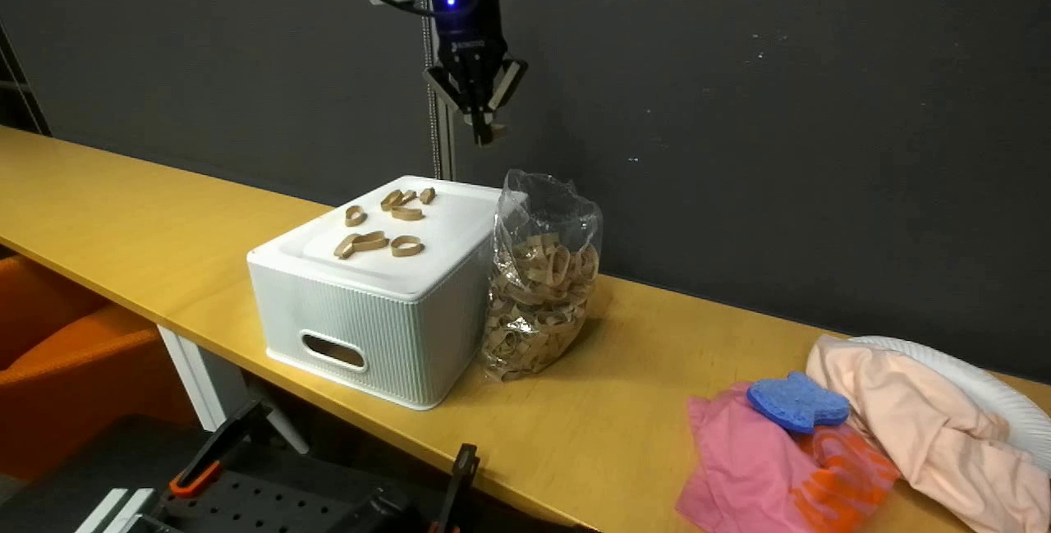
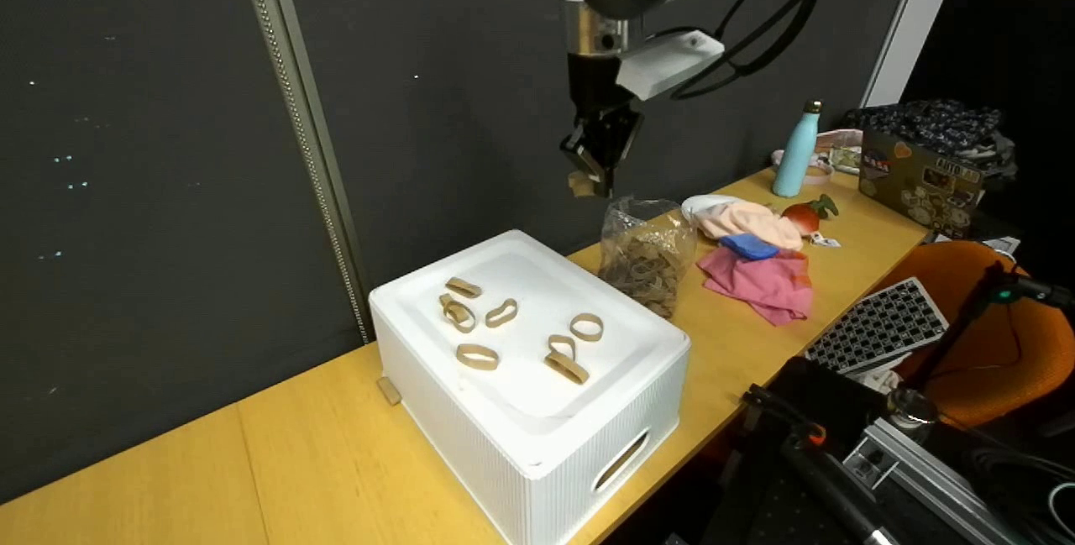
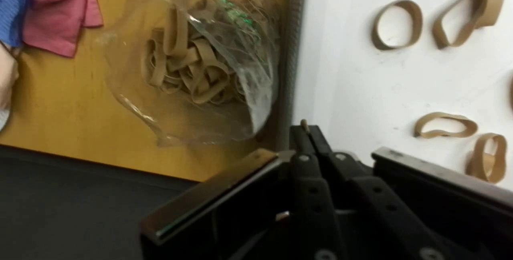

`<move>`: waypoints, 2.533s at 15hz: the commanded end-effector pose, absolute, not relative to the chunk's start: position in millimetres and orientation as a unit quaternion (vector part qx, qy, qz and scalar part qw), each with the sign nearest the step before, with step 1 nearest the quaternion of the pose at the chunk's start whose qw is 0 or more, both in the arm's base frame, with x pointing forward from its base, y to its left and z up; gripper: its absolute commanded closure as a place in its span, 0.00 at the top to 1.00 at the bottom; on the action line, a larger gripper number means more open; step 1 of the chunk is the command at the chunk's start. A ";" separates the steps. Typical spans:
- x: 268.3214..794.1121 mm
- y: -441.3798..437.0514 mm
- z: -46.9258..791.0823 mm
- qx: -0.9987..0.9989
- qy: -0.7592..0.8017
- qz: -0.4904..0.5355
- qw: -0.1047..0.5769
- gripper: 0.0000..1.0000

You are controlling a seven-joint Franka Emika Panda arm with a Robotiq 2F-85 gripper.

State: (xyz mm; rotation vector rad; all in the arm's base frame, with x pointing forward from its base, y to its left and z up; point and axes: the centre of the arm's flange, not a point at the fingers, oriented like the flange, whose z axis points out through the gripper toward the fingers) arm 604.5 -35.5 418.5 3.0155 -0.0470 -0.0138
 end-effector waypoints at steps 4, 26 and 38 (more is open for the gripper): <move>549.2 -96.9 398.0 0.995 -0.074 -0.029 0.062 0.01; 557.5 -122.6 364.3 0.994 -0.084 0.002 0.065 0.63; 629.4 21.7 407.9 0.996 0.038 0.061 0.050 1.00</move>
